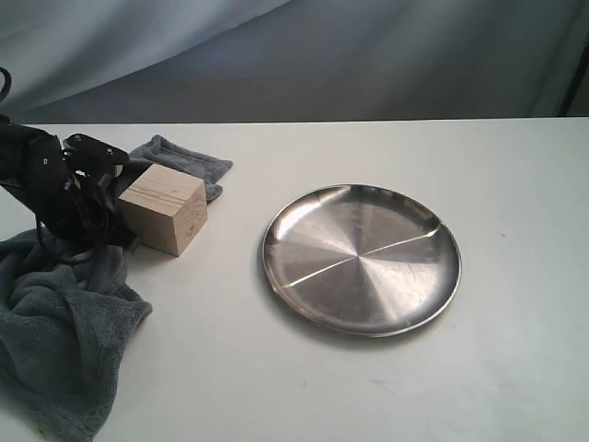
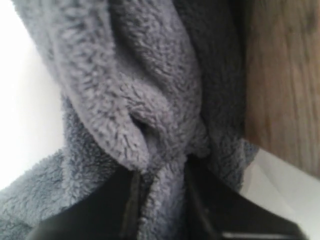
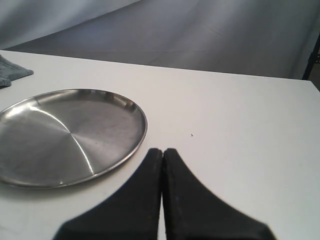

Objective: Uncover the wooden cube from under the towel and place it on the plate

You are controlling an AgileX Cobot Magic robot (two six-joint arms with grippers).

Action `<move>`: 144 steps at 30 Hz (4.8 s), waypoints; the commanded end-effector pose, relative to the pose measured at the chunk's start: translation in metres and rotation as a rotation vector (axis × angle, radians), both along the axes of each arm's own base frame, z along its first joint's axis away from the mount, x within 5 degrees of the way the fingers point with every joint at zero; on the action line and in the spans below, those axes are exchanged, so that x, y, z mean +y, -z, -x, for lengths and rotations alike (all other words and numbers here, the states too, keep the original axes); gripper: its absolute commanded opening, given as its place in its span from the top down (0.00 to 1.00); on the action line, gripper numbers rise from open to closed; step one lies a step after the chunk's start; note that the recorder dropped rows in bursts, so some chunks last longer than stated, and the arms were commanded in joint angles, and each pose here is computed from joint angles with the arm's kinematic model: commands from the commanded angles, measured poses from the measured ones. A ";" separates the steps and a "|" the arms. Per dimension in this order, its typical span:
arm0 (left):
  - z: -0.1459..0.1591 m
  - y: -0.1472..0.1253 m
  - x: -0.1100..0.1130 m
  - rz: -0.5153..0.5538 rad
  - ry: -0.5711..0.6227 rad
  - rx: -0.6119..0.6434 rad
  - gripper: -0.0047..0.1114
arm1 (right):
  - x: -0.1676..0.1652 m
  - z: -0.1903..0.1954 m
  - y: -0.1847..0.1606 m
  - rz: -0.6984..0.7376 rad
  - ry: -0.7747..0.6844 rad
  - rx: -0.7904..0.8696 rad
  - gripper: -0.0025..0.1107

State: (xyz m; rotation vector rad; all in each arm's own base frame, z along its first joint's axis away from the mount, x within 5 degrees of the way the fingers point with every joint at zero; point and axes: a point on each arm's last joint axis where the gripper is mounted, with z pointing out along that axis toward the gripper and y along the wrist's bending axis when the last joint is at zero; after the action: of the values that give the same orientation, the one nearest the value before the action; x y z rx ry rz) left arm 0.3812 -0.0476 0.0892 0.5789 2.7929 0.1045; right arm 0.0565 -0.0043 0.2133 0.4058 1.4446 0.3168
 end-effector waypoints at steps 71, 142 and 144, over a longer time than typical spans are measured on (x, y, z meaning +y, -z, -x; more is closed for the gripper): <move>0.017 -0.133 -0.006 0.241 -0.334 -0.145 0.06 | 0.000 0.000 0.002 -0.009 -0.005 0.006 0.95; 0.013 -0.122 -0.121 0.079 -0.421 -0.135 0.21 | 0.000 0.000 0.002 -0.009 -0.005 0.006 0.95; 0.011 -0.115 -0.122 0.072 -0.426 -0.128 0.21 | 0.000 0.000 0.002 -0.009 -0.005 0.006 0.95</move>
State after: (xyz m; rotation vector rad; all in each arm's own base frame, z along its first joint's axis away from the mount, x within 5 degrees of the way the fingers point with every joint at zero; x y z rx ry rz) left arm 0.3674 -0.1662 0.2072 -0.0503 2.7527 0.1180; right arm 0.0565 -0.0043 0.2133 0.4058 1.4446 0.3168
